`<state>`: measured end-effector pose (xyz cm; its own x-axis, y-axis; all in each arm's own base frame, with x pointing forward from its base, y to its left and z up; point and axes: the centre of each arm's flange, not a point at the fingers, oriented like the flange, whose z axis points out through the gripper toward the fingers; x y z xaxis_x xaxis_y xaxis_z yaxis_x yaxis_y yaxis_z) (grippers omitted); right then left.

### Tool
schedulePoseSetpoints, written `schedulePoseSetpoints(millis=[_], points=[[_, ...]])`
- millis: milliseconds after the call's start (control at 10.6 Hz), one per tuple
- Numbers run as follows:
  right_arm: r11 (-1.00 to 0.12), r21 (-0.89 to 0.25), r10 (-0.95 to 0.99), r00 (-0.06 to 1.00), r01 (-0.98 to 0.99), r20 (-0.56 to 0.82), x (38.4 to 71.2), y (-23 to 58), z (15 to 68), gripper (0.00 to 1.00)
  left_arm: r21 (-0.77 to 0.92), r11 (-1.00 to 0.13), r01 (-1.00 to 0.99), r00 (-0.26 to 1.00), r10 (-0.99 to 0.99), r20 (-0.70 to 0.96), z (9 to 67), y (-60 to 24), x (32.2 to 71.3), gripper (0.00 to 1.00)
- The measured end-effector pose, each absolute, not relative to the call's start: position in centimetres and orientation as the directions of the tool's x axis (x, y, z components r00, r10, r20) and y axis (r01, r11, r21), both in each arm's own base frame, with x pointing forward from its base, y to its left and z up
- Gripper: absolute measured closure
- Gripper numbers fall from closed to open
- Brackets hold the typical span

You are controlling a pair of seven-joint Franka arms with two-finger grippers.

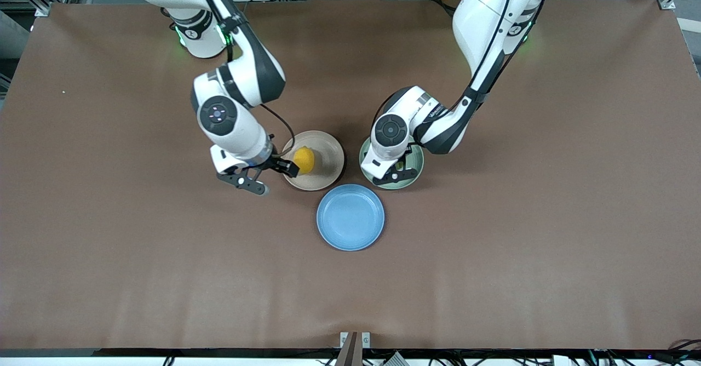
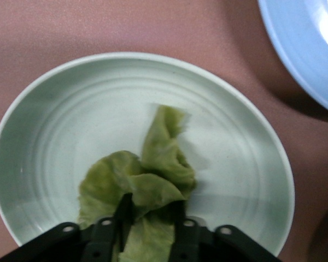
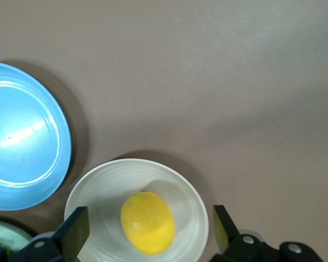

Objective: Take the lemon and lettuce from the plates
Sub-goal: 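Close the left gripper on the lettuce while the right gripper lowers to the lemon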

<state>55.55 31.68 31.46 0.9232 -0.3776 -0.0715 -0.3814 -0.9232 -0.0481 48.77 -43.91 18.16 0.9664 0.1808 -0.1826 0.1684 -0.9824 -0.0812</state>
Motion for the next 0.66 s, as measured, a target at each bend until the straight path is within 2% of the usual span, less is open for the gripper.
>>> schedulePoseSetpoints(millis=[189, 284, 378, 662], points=[[-0.916, -0.055, -0.395, 0.917, -0.397, -0.049, 54.6, 33.3, 28.8, 0.0, -0.083, -0.979, 0.186, 0.963, 0.198, -0.18, 18.2, -43.9, 48.8, 0.73], [-0.917, -0.051, -0.394, 0.918, -0.396, -0.048, 54.1, 33.7, 27.8, 0.0, -0.084, -0.977, 0.194, 0.962, 0.206, -0.179, 18.2, -43.9, 48.8, 0.88], [-0.917, -0.045, -0.394, 0.918, -0.397, -0.05, 53.8, 33.9, 27.2, 0.0, -0.085, -0.975, 0.206, 0.96, 0.218, -0.177, 18.3, -44.0, 48.9, 0.97], [-0.916, -0.05, -0.397, 0.917, -0.399, -0.037, 53.4, 34.5, 25.9, 0.0, -0.07, -0.965, 0.252, 0.953, 0.26, -0.156, 19.6, -44.4, 49.6, 0.96]])
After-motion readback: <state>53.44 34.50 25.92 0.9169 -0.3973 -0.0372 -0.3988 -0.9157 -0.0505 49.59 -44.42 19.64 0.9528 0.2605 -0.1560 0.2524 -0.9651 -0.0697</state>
